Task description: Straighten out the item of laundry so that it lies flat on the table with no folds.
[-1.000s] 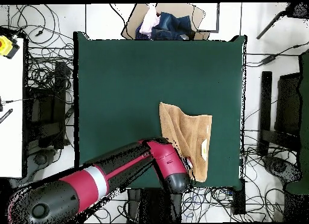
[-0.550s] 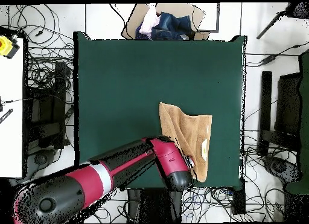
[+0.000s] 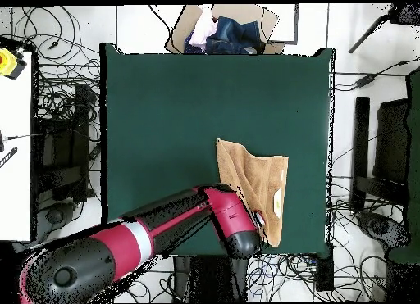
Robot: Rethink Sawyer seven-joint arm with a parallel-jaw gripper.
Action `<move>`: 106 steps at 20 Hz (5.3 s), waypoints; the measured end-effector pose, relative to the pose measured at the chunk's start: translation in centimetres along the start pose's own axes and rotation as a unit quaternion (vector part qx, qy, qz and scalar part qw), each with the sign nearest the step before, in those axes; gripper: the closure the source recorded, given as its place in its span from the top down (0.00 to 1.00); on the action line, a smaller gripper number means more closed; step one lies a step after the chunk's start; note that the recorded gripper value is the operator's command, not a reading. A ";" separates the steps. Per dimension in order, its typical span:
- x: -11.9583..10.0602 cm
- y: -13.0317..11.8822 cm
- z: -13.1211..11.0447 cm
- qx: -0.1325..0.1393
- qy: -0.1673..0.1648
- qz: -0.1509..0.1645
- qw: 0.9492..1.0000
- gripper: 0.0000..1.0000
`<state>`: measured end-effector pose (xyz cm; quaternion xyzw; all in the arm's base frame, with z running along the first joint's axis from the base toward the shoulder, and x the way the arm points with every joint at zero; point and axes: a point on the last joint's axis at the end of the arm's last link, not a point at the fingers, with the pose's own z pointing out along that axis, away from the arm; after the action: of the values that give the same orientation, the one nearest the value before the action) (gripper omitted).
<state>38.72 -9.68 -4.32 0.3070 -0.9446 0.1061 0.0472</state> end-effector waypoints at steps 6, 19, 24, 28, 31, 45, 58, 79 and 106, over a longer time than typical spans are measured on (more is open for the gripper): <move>0.0 0.1 0.2 0.005 0.003 -0.005 1.000 1.00; 0.4 -0.5 0.4 -0.011 -0.013 0.031 0.999 1.00; 1.1 -1.4 0.6 -0.051 -0.039 0.078 0.995 1.00; 1.4 -2.0 0.6 -0.074 -0.056 0.105 0.990 1.00; 1.6 -2.4 0.6 -0.091 -0.067 0.132 0.985 1.00; 1.0 -2.4 0.5 -0.102 -0.071 0.193 0.973 1.00; -0.1 -1.3 0.1 -0.101 -0.062 0.157 0.980 1.00; -0.9 -0.1 0.2 -0.101 -0.057 0.135 0.984 1.00; -1.0 0.2 0.2 -0.102 -0.057 0.133 0.984 0.00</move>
<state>39.43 -9.02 -4.73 0.1780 -0.9840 -0.0028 0.0102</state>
